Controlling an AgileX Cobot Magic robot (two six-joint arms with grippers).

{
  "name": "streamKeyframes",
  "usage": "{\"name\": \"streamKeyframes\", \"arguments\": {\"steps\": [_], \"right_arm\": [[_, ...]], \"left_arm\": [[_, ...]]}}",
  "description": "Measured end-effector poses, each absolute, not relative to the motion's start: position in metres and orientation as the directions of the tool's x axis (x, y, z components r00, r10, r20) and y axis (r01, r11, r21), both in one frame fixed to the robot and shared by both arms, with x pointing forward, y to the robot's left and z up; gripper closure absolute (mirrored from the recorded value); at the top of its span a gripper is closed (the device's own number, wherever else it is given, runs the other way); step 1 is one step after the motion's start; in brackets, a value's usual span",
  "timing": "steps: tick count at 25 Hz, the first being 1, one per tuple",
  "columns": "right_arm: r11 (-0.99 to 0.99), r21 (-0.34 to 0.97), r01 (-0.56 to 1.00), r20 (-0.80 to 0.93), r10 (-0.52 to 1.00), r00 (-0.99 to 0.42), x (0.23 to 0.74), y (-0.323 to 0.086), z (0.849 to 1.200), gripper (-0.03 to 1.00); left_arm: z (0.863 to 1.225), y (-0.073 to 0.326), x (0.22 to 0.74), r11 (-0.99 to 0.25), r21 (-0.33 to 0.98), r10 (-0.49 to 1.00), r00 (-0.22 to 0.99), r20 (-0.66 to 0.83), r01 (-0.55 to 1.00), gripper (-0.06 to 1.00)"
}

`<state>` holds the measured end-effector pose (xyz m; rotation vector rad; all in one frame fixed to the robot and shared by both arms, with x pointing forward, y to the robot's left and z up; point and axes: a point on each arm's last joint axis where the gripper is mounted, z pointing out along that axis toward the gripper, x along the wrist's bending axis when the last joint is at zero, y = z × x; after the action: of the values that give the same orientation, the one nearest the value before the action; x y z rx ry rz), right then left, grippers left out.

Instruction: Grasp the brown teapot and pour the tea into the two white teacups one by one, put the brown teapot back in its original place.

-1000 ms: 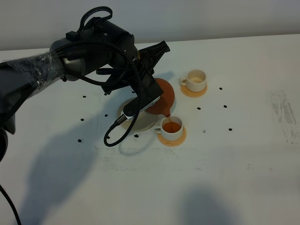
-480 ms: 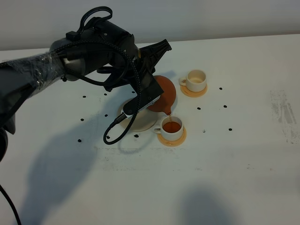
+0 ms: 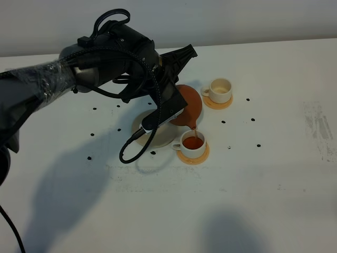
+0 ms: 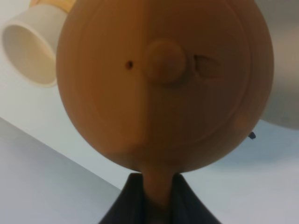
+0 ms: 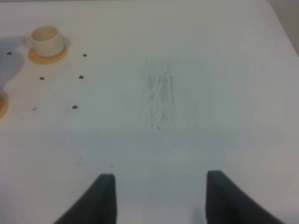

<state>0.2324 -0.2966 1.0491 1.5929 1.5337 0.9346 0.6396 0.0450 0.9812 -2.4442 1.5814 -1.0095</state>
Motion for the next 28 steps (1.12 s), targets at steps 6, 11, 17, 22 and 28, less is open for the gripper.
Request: {"name": "streamKeyframes", "arguments": {"steps": [6, 11, 17, 22, 28], "right_arm": [[-0.029, 0.880, 0.474, 0.018, 0.999, 0.027, 0.2324, -0.2966, 1.0491, 0.52], [-0.029, 0.880, 0.474, 0.018, 0.999, 0.027, 0.2324, -0.2966, 1.0491, 0.52], [-0.029, 0.880, 0.474, 0.018, 0.999, 0.027, 0.2324, -0.2966, 1.0491, 0.52], [-0.029, 0.880, 0.474, 0.018, 0.999, 0.027, 0.2324, -0.2966, 1.0491, 0.52], [-0.029, 0.880, 0.474, 0.018, 0.999, 0.027, 0.2324, -0.2966, 1.0491, 0.52]], "left_arm": [[0.9812, 0.0448, 0.6395, -0.468, -0.388, -0.836, 0.256, 0.486, -0.794, 0.84], [0.9814, 0.0452, 0.6399, -0.460, -0.398, -0.842, 0.247, 0.480, -0.793, 0.84], [0.9814, 0.0451, 0.6399, -0.460, -0.399, -0.842, 0.247, 0.480, -0.793, 0.84], [0.9815, 0.0453, 0.6400, -0.457, -0.403, -0.844, 0.244, 0.477, -0.793, 0.84], [0.9815, 0.0454, 0.6401, -0.455, -0.405, -0.846, 0.242, 0.476, -0.793, 0.84]]}}
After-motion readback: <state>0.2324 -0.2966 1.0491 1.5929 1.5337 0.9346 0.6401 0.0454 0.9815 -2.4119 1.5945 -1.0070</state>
